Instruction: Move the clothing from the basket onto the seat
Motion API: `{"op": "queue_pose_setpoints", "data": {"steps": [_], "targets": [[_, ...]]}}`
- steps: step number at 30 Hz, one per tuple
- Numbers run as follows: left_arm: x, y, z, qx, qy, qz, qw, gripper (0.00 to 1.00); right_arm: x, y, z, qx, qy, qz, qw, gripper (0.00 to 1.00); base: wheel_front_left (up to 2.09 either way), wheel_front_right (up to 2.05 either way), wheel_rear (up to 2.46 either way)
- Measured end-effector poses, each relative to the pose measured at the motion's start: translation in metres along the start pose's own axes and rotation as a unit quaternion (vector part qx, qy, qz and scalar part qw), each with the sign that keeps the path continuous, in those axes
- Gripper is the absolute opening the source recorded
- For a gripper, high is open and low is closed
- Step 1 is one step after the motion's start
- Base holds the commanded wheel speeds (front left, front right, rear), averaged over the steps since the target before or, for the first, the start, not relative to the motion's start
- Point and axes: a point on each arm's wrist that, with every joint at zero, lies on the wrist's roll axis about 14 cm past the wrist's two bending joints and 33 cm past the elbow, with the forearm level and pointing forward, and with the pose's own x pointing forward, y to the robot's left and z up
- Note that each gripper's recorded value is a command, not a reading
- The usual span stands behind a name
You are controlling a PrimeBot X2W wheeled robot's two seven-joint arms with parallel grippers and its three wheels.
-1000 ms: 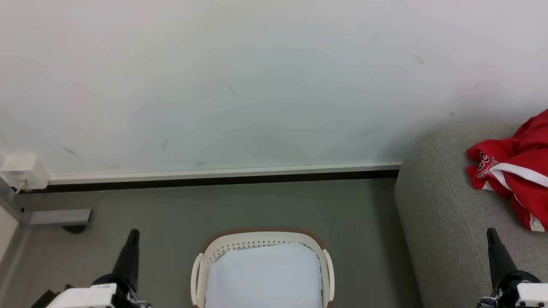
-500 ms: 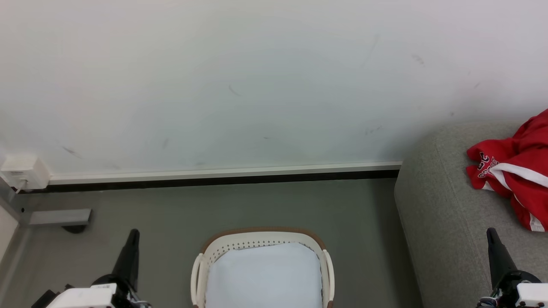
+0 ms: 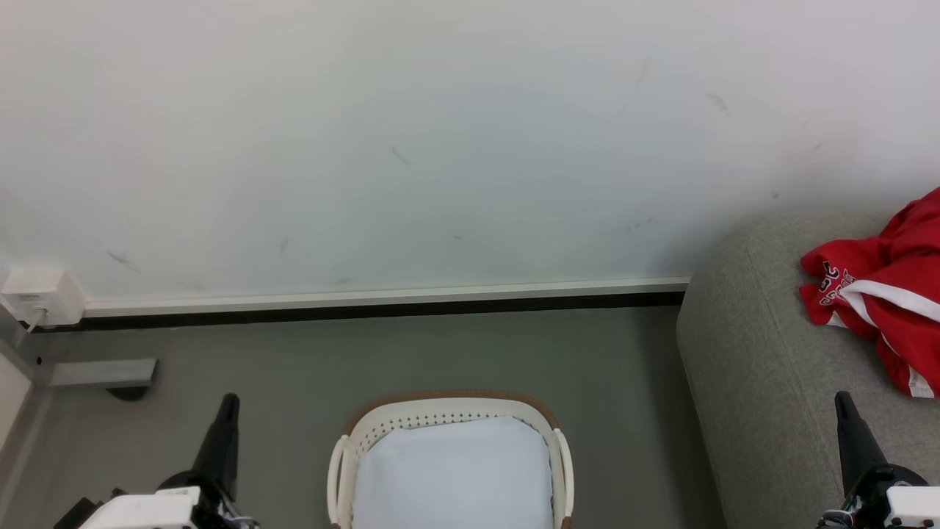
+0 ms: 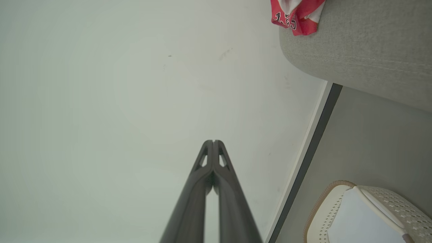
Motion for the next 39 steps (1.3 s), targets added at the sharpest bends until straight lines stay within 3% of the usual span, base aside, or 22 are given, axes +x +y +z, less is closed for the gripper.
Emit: {"op": "queue_pose_setpoints", "data": {"steps": [39], "targets": [[0.0000, 0.0000, -0.0001, 0.000, 0.000, 0.000, 1.000, 0.00, 0.0000, 0.0000, -0.0001, 0.000, 0.000, 0.000, 1.000, 0.00, 0.00, 0.00, 0.00]]}}
